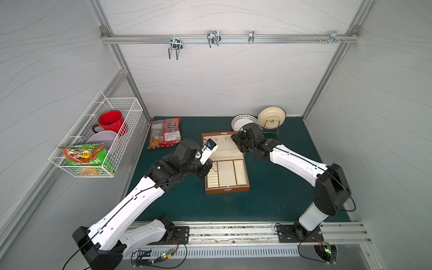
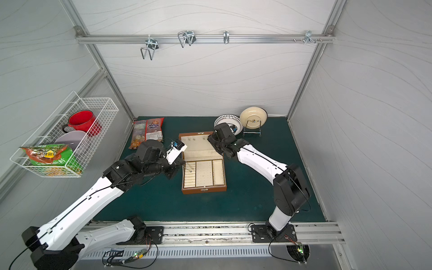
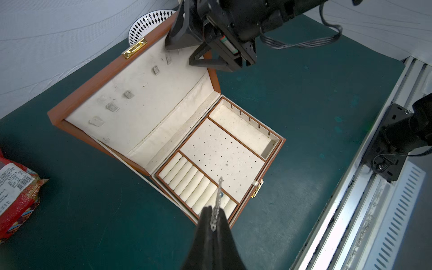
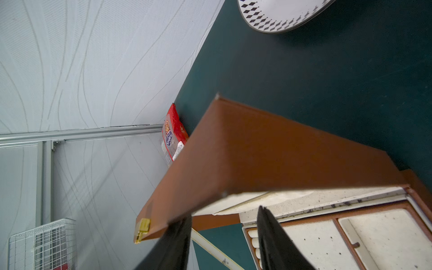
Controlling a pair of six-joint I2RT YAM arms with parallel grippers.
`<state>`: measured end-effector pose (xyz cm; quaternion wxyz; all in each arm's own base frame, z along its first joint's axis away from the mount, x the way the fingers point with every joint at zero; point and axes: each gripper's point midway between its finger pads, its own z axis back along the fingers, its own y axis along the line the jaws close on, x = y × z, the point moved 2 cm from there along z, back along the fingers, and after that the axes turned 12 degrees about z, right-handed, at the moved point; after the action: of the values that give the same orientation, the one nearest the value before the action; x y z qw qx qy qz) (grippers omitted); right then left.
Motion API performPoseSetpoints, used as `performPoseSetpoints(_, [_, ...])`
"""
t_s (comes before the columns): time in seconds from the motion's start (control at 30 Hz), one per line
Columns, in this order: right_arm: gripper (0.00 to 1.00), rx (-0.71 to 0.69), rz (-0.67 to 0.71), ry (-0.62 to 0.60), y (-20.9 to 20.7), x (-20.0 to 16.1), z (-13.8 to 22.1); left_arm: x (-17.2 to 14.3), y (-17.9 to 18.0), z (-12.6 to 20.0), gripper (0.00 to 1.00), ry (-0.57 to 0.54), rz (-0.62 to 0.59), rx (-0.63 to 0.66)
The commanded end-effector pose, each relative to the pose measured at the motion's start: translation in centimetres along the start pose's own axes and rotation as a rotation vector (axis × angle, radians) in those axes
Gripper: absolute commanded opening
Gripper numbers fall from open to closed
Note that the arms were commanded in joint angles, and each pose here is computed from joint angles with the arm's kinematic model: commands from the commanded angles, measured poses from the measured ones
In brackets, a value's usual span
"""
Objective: Put jewelry chain into jewelry box
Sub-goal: Open the fastener on the jewelry box.
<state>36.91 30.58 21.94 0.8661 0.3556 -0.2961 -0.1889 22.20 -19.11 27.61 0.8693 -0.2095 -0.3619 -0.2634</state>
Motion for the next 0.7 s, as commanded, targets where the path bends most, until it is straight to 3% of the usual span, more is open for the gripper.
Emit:
performPoseSetpoints(0.0, [0.50,-0.016,-0.035,-0.043,0.2,0.6,-0.4,1.5,-0.5,0.6,0.00,-0.073,0.005,-0.034])
performPoseSetpoints(0.67, [0.50,0.044,-0.092,-0.088,0.7,0.9,-1.6,1.5,-0.8,0.7,0.00,-0.078,0.003,-0.050])
